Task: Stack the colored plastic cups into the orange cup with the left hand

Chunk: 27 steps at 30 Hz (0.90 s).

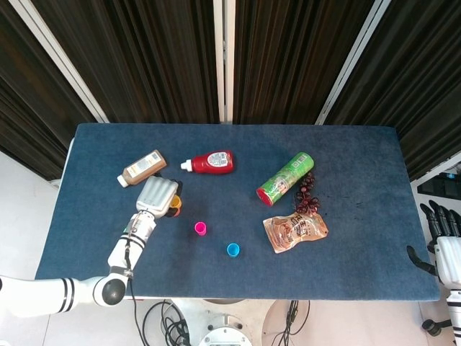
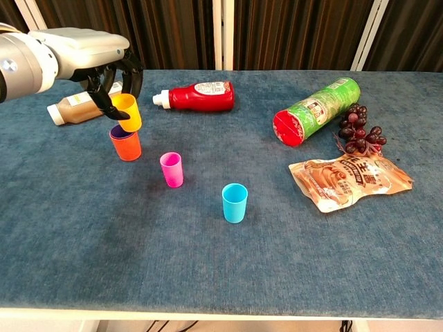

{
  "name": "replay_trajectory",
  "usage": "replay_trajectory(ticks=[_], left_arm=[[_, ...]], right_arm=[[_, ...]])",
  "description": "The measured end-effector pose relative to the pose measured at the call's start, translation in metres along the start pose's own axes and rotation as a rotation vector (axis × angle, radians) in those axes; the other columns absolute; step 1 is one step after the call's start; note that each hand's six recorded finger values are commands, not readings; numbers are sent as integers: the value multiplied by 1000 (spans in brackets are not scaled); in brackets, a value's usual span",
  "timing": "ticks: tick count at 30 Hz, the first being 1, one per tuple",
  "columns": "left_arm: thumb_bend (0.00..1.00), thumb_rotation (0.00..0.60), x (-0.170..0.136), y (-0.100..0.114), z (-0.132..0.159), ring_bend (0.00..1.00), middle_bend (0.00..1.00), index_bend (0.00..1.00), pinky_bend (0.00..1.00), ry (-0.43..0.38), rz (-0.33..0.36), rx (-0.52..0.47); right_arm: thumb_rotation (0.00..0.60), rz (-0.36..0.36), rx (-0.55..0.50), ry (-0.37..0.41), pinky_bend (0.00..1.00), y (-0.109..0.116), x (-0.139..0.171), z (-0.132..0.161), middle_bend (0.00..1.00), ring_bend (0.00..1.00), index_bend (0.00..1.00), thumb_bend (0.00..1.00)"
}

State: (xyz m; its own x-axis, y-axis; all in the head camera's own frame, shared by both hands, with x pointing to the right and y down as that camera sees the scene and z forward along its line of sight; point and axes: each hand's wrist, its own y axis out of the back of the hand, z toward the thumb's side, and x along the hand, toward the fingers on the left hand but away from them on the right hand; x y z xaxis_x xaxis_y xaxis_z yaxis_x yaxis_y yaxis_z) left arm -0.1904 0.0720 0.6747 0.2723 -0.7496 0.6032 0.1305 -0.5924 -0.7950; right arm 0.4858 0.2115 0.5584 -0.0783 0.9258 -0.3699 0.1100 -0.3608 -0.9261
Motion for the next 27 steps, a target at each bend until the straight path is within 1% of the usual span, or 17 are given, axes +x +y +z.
replay_trajectory(ticks=[7, 11, 14, 15, 17, 19, 21, 24, 27], left_arm=[[253, 600, 0, -5, -9, 540, 474, 481, 306, 20, -8, 8], [252, 600, 0, -9, -12, 514, 453, 454, 305, 30, -25, 11], [247, 600, -1, -13, -14, 442, 415, 374, 289, 34, -46, 14], [240, 600, -1, -14, -14, 387, 383, 322, 276, 34, -52, 17], [225, 600, -3, -15, -13, 310, 322, 261, 256, 33, -60, 18], [210, 600, -3, -13, -12, 259, 274, 226, 225, 28, -52, 7], [208, 600, -5, -7, -9, 248, 266, 221, 205, 18, -31, -12], [207, 600, -11, 5, -2, 247, 266, 228, 195, -14, 13, -16], [195, 600, -23, 15, 11, 263, 266, 234, 194, -74, 42, -7]], right_arm=[[600, 8, 4, 5, 0, -4, 0, 3, 0, 0, 0, 246], [600, 9, 6, 7, 0, -3, 0, 4, 0, 0, 0, 246], [600, 14, 8, 6, 0, -4, -1, 4, 0, 0, 0, 248], [600, 17, 8, 4, 0, -4, -1, 4, 0, 0, 0, 248], [600, 17, 9, 3, 0, -4, -1, 3, 0, 0, 0, 248], [600, 15, 7, 2, 0, -4, -1, 3, 0, 0, 0, 259], [600, 14, 3, -1, 0, -4, -1, 3, 0, 0, 0, 273], [600, 9, 3, -3, 0, -2, -1, 2, 0, 0, 0, 276], [600, 6, 0, -3, 0, -1, -1, 1, 0, 0, 0, 278]])
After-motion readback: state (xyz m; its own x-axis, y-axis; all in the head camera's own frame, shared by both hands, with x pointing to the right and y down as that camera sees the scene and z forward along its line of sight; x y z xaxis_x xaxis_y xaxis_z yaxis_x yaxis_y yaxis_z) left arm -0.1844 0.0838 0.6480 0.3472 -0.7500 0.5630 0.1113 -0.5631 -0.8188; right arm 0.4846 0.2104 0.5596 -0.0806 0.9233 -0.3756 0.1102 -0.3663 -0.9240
